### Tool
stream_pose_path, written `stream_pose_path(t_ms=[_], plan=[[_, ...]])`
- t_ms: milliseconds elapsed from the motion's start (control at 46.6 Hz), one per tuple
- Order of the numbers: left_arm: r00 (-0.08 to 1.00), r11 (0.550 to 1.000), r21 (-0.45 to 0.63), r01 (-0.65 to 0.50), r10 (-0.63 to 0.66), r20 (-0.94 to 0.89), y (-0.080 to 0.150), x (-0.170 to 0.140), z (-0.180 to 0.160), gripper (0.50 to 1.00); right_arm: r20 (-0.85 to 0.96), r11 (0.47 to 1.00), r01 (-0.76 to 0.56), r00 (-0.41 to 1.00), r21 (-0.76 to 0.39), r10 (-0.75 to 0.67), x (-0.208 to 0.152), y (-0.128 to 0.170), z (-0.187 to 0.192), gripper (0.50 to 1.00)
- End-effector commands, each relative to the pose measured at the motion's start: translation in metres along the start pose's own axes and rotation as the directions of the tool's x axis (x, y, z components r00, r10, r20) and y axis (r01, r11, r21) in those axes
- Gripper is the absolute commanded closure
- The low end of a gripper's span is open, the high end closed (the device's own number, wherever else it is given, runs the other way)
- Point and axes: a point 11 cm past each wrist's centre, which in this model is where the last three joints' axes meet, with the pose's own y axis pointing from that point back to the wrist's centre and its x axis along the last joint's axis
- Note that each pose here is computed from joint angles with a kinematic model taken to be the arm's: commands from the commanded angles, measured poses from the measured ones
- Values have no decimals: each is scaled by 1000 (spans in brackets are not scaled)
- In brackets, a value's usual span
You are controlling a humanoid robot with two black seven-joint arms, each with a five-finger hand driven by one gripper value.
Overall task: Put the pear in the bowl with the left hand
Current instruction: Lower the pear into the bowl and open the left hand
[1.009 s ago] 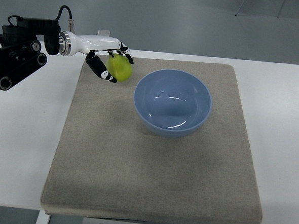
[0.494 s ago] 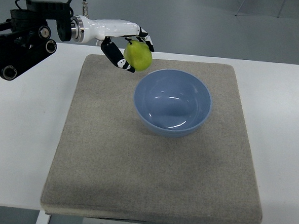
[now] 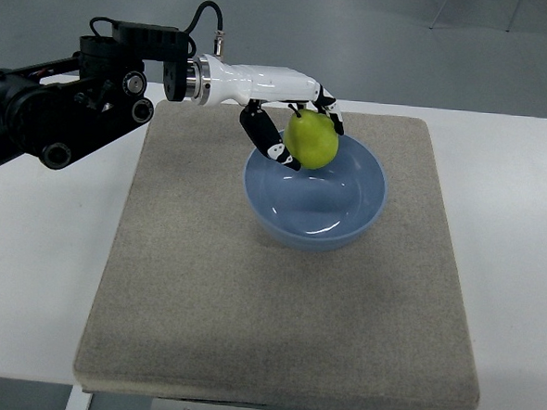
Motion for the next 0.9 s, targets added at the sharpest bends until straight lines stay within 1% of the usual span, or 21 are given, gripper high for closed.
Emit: stream_pose_path(t_ms=[0, 150, 365, 644, 665, 687, 708, 730, 751, 815, 880], plan=[[1000, 1000, 0, 7, -7, -1, -3, -3, 0, 1000, 0, 1000, 0, 1000, 0, 0, 0, 0, 0, 574], [999, 999, -2, 51, -51, -5, -12, -20, 1, 1000, -2, 1000, 0, 1000, -1, 0, 0, 0, 0, 574], [997, 997, 5, 77, -77, -27, -17, -39, -4, 1000, 0, 1000, 0, 1000, 0, 0, 0, 0, 0, 576], [996, 997, 5, 78, -78, -47, -19, -46, -6, 1000, 0, 1000, 0, 1000, -1, 0, 0, 0, 0, 576], [996, 997, 3, 78, -78, -48, -20, -46, -5, 905, -2, 1000, 0, 1000, -1, 0, 0, 0, 0, 576], [996, 997, 2, 76, -75, -51, -20, -46, -5, 781, 0, 1000, 0, 1000, 0, 0, 0, 0, 0, 576], [996, 997, 1, 73, -73, -54, -20, -45, -5, 682, 0, 1000, 0, 1000, 0, 0, 0, 0, 0, 576], [996, 997, -1, 73, -73, -57, -20, -46, -5, 614, -2, 1000, 0, 1000, 1, 0, 0, 0, 0, 576], [996, 997, -2, 72, -72, -58, -20, -46, -4, 590, -2, 1000, 0, 1000, 1, 0, 0, 0, 0, 576], [995, 997, -3, 74, -74, -61, -20, -47, -4, 570, 0, 1000, 0, 1000, -1, 0, 0, 0, 0, 576], [995, 997, -2, 73, -73, -62, -20, -47, -4, 527, 0, 1000, 0, 1000, 0, 0, 0, 0, 0, 576]])
